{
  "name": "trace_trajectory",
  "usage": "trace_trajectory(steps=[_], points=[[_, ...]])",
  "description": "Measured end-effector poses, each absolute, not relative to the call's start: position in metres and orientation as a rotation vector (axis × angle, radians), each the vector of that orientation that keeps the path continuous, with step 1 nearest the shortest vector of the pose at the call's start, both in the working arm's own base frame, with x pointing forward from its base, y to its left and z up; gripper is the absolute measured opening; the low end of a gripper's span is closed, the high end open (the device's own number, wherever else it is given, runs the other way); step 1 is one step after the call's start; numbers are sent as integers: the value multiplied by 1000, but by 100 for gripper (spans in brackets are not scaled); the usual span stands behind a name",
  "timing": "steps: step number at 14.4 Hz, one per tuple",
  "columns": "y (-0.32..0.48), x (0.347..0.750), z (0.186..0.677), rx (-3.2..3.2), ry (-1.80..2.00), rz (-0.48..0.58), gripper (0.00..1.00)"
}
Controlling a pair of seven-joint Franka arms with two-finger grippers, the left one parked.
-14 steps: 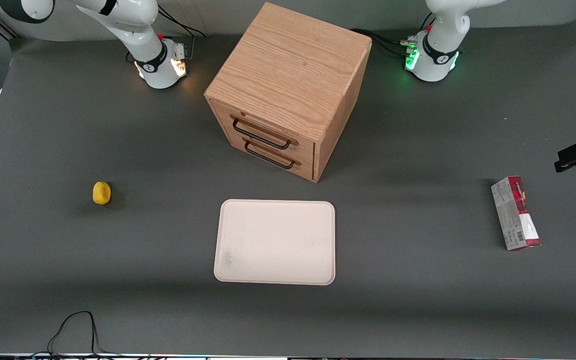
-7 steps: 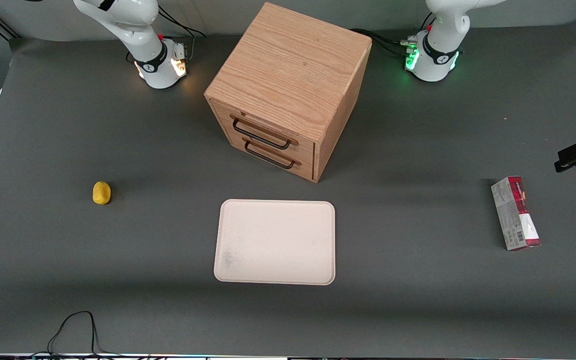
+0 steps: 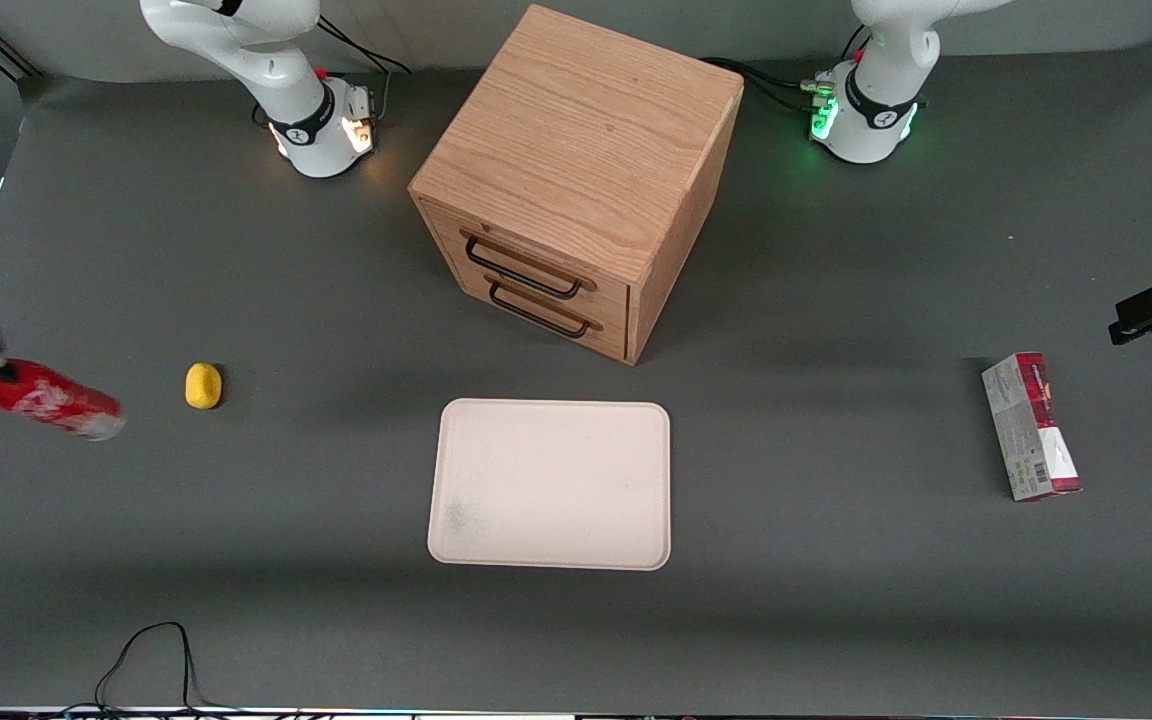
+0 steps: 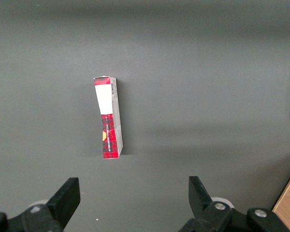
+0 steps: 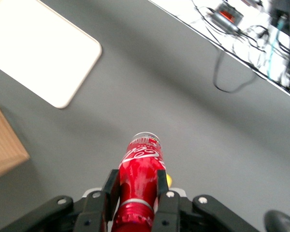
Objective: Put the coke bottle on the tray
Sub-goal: 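Carry the upright bottle with the right gripper over the white tray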
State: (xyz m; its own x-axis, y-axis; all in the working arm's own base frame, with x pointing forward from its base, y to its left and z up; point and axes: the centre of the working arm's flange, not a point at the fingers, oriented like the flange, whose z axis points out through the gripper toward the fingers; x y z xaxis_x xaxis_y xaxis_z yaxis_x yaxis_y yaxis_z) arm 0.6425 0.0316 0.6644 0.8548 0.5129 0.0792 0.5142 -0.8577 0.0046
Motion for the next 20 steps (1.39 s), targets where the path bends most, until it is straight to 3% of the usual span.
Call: trace_trajectory(steps=[10,16,20], points=[[321,603,617,-3086,-448,-169,35],[329,613,598,-3140,-372,-211,35],[334,643,542,-3162,-357,-216,35]])
